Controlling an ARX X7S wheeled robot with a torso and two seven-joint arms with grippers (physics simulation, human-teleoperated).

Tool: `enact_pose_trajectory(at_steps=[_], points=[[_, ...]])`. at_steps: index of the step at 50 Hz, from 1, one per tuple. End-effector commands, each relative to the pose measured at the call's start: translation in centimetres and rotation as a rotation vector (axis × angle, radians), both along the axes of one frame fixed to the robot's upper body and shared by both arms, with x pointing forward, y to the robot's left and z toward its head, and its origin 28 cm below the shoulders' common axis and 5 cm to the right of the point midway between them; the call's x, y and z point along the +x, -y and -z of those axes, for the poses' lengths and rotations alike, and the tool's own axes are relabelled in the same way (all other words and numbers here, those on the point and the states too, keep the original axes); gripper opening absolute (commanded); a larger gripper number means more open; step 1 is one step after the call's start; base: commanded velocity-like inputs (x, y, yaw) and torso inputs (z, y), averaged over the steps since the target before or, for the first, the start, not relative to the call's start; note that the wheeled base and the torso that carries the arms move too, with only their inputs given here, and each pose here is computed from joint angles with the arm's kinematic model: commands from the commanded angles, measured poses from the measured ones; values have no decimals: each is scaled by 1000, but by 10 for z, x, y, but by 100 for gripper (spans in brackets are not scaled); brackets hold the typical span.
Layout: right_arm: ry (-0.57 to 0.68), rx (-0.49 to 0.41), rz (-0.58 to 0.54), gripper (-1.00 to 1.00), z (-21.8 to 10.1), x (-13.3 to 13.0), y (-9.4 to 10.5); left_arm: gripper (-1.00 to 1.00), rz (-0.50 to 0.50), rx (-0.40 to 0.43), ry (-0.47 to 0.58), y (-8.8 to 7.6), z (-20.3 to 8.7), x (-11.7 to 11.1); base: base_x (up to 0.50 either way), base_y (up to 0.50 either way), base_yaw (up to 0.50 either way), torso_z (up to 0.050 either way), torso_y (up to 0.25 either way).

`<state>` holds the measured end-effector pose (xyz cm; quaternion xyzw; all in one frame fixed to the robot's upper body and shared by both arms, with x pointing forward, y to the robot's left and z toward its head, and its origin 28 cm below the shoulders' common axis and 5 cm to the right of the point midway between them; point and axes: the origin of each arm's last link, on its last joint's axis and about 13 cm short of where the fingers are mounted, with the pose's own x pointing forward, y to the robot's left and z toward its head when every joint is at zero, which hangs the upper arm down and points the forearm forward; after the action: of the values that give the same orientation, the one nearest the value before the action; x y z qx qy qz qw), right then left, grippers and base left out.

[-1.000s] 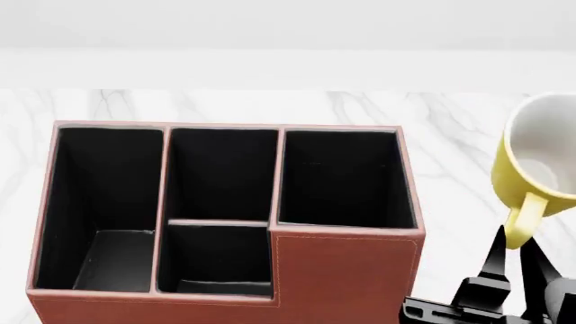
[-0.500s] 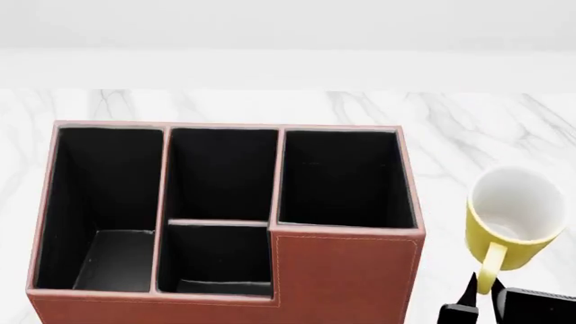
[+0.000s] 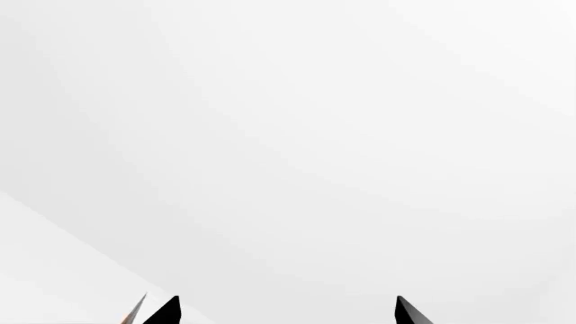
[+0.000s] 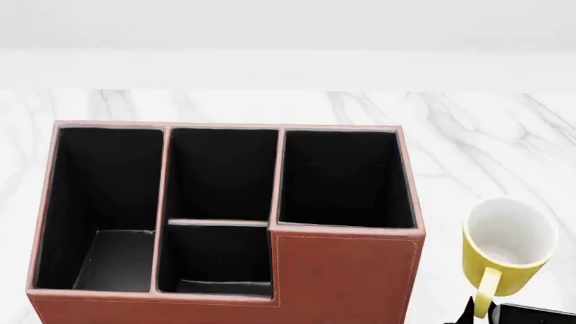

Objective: Pick up the yellow and white mug and place it to the right of the caddy.

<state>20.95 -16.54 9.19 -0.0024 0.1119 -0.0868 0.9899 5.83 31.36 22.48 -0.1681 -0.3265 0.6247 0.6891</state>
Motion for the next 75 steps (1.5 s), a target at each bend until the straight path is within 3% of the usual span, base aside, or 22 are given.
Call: enact_pose_trajectory(at_steps=[1, 75], points=[[-10, 1, -26, -100, 11, 5, -1, 100, 1, -1, -2, 0, 0, 0, 0, 0, 0, 0, 0], [-126, 57, 29, -100, 79, 25, 4, 100, 15, 9, -5, 1, 0, 2, 0, 0, 0, 0, 1]])
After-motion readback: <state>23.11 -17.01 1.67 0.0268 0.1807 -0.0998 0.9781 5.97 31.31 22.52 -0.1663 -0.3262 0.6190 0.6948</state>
